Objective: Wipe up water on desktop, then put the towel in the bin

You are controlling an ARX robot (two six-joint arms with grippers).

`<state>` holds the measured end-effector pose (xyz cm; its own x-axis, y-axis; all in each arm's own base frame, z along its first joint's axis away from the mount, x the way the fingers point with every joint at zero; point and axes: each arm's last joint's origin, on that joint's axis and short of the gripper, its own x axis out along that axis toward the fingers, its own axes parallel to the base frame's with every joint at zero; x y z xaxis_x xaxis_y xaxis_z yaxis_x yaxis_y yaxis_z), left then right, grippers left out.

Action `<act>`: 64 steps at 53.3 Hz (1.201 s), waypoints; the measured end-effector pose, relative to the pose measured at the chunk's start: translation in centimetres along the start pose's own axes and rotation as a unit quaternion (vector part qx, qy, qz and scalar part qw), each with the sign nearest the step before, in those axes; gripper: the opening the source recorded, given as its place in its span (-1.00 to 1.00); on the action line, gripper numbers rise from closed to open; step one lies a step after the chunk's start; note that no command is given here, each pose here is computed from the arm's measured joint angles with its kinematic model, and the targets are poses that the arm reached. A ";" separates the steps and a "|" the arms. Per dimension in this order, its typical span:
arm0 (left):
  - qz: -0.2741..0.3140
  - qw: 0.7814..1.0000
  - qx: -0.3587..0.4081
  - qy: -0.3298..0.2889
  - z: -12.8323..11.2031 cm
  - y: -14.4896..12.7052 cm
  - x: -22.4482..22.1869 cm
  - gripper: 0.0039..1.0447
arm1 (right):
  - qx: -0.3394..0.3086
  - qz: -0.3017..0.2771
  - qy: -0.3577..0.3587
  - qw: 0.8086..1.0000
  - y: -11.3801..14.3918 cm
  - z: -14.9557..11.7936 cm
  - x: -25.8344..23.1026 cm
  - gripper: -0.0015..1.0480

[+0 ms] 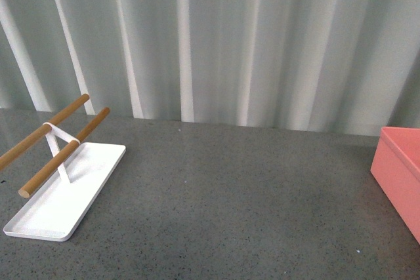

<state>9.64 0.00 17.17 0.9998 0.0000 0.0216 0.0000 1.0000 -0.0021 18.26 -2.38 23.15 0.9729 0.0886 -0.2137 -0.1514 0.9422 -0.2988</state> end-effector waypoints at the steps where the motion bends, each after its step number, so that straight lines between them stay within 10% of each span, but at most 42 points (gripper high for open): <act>1: 0.000 1.000 0.000 0.000 0.0 0.0 0.0 0.88 | 0.003 0.003 0.000 1.000 0.3 -0.2 -0.4 0.87; 16: 0.000 1.000 0.000 0.000 0.0 0.0 0.0 0.88 | 0.052 -0.025 -0.011 0.998 2.0 -3.4 -2.6 0.75; 40: -0.001 1.000 0.000 0.000 0.0 0.0 0.0 0.88 | 0.149 -0.059 -0.098 0.982 4.7 -5.2 -4.2 -0.91; 64: 0.000 1.000 0.000 0.000 0.0 0.0 0.0 0.88 | 0.149 -0.064 -0.112 0.980 4.9 -5.7 -5.3 -0.93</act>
<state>9.63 0.00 17.17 0.9998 0.0000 0.0219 0.0000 1.0000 -0.0021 11.41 -0.03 17.51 0.9996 0.0008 0.0277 -0.0003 0.9999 -0.0171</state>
